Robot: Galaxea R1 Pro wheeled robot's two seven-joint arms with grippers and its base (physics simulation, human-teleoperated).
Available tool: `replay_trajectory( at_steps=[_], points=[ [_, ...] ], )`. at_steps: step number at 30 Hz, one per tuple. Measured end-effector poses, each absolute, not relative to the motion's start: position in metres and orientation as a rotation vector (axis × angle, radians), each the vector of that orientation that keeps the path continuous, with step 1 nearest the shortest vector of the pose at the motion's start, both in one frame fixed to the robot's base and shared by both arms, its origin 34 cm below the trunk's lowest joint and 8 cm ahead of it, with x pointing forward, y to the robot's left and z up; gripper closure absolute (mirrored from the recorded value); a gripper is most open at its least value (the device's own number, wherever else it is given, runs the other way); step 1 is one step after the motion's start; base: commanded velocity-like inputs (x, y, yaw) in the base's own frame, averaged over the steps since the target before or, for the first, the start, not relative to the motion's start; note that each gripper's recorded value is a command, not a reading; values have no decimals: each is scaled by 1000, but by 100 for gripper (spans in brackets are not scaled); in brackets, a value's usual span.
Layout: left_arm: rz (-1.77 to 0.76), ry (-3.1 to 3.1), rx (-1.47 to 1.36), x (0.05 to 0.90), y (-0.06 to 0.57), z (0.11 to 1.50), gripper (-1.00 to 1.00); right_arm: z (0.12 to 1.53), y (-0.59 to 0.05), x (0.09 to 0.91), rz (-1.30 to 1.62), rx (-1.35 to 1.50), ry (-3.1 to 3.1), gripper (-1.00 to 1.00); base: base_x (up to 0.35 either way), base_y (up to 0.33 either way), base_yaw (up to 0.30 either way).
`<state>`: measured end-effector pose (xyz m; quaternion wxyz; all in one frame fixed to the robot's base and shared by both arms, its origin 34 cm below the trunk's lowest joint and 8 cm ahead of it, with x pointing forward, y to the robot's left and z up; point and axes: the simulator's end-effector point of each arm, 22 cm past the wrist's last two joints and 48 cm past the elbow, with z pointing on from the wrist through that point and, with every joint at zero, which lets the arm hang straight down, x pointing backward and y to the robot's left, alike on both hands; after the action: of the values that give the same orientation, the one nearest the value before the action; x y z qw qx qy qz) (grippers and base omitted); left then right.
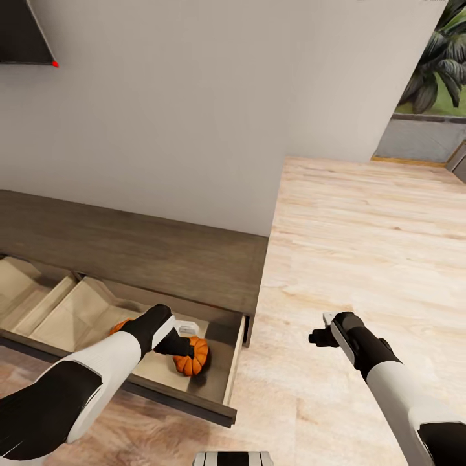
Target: Place each of the two pumpkins and all three candles from the living room inside a cabinet in the living room (use any cabinet), then make sure every cabinet is closed, and position the cauldron so it is next to a table in the living room.
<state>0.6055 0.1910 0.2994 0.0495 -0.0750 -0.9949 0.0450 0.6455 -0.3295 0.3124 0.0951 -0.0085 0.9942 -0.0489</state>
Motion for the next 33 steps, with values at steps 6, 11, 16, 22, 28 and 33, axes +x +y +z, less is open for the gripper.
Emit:
replay_trajectory(
  at_steps=[6, 11, 16, 22, 28, 33],
  points=[
    [135, -3029, -227, 608, 192, 312, -100, 326, -330, 649, -147, -28, 2948, -100, 0, 0, 0],
    [133, -3027, -225, 610, 193, 323, -100, 336, -330, 651, -147, -28, 2948, -100, 0, 0, 0],
    [132, -3027, -225, 612, 193, 333, -100, 347, -330, 653, -147, -29, 2947, -100, 0, 0, 0],
    [132, -3026, -224, 615, 193, 346, -100, 360, -330, 656, -148, -29, 2947, -100, 0, 0, 0],
    [132, -3025, -224, 617, 193, 359, -100, 373, -330, 659, -147, -29, 2947, -100, 0, 0, 0],
    [131, -3028, -224, 620, 194, 371, -100, 386, -330, 662, -147, -28, 2942, -100, 0, 0, 0]
  ],
)
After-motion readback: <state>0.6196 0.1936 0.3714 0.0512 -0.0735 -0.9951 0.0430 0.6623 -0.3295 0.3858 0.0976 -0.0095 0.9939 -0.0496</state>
